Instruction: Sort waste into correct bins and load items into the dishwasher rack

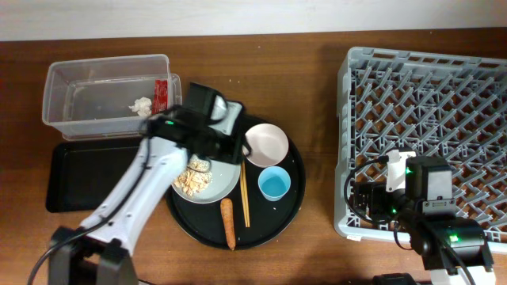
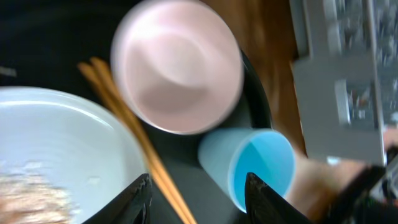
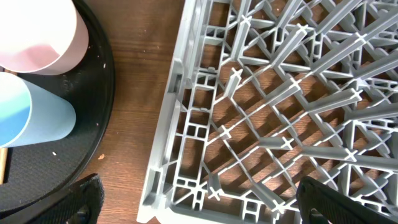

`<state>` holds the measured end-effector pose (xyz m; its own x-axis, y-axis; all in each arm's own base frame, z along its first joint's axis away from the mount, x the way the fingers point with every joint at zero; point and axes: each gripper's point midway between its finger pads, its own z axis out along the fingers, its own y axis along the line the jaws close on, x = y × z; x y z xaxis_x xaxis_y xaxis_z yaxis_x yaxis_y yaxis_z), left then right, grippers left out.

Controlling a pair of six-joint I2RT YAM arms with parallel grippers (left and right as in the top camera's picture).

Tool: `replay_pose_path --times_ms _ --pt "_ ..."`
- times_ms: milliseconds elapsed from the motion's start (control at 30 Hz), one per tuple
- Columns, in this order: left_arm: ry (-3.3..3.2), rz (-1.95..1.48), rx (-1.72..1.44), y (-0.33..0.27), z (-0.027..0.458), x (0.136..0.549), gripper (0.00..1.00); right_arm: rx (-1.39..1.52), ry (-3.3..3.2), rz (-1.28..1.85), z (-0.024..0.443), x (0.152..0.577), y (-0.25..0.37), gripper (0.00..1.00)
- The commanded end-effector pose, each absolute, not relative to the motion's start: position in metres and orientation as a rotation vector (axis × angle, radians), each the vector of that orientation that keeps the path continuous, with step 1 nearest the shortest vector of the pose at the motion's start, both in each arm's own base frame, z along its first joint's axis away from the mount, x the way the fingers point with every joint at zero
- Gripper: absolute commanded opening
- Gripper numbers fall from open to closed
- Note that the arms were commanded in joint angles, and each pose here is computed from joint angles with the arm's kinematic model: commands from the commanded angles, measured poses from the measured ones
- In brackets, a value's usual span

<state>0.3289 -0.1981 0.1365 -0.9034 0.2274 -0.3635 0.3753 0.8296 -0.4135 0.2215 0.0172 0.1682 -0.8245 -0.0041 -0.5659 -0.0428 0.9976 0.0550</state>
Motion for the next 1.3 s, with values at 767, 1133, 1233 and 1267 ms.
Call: replay_pose_path --times_ms 767,1133,1233,1267 --pt "2.211 -1.923 0.582 -0.267 0.245 0.333 0.0 -0.831 1.718 1.381 0.266 0.277 0.178 0.98" --pt "2.157 -2.003 0.615 -0.269 0.258 0.329 0.0 -0.739 1.773 1.179 0.258 0.308 0.164 0.99" --pt "2.156 -1.996 0.592 -0.263 0.258 0.333 0.0 -0.695 1.773 1.193 0.261 0.311 0.15 0.98" --pt "2.158 -2.0 0.605 -0.267 0.257 0.331 0.0 -0.7 1.767 1.196 0.262 0.31 0.151 0.98"
